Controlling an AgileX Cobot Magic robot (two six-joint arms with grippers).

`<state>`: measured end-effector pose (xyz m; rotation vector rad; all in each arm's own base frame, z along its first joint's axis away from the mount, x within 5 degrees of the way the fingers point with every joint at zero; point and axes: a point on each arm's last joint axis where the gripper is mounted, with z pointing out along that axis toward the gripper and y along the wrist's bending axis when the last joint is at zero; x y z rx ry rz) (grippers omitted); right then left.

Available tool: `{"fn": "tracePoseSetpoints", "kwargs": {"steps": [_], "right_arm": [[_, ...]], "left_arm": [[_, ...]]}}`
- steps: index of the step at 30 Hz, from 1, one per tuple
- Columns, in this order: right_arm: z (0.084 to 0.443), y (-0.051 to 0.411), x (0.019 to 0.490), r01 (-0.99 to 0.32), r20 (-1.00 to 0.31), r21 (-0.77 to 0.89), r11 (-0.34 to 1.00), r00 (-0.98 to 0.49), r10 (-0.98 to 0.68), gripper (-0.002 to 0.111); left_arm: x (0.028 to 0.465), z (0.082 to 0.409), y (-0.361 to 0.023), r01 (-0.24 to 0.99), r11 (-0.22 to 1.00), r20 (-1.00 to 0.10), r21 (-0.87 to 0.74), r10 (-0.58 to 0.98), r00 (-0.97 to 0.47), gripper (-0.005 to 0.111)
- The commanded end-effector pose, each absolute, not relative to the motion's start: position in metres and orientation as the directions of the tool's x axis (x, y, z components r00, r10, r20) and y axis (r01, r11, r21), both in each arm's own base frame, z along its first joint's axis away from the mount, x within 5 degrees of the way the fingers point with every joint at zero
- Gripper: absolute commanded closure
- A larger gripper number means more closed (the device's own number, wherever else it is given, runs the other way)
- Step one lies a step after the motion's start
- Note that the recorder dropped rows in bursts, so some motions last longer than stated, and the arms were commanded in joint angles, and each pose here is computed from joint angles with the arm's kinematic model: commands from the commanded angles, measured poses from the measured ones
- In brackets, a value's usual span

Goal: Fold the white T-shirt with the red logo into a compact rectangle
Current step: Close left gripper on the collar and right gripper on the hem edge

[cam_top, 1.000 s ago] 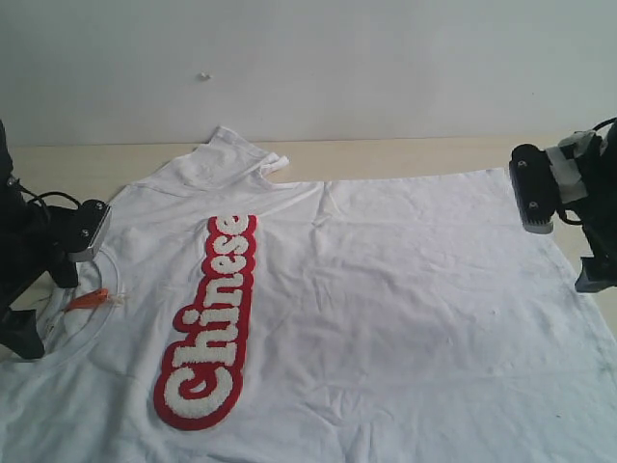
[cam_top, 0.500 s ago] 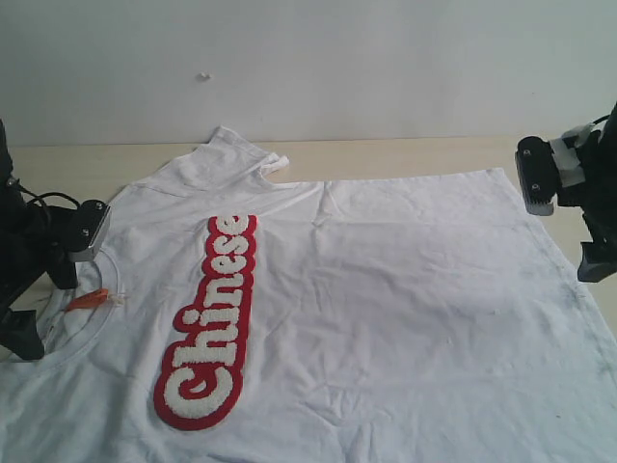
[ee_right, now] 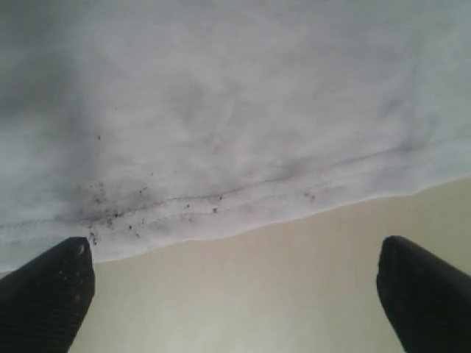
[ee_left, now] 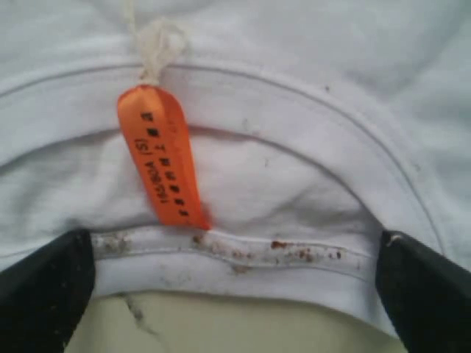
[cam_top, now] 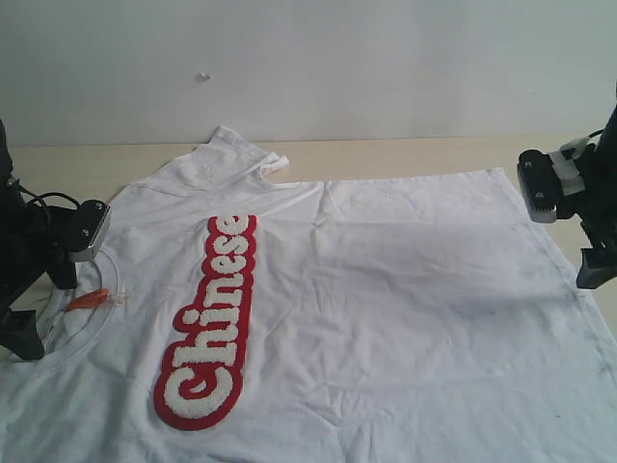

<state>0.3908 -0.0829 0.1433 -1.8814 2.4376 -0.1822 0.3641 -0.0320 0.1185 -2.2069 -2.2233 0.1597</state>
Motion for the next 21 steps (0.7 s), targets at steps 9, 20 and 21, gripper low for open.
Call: {"fn": "tracePoseSetpoints", "kwargs": {"steps": [9, 20, 21], "right_arm": [[0.116, -0.079, 0.382, -0.982, 0.003, 0.061, 0.177, -0.178, -0.984, 0.003], [0.126, -0.082, 0.394, -0.98, 0.005, -0.06, 0.187, -0.188, -0.982, 0.003], [0.12, -0.083, 0.394, -0.976, 0.015, -0.047, 0.213, -0.214, -0.977, 0.003]], "left_arm": [[0.362, 0.12, -0.031, 0.996, 0.018, -0.07, -0.089, 0.997, -0.024, 0.002], [0.363, 0.12, -0.031, 0.997, 0.019, -0.07, -0.079, 0.997, -0.024, 0.002], [0.363, 0.12, -0.031, 0.997, 0.019, -0.07, -0.079, 0.997, -0.024, 0.002]]}}
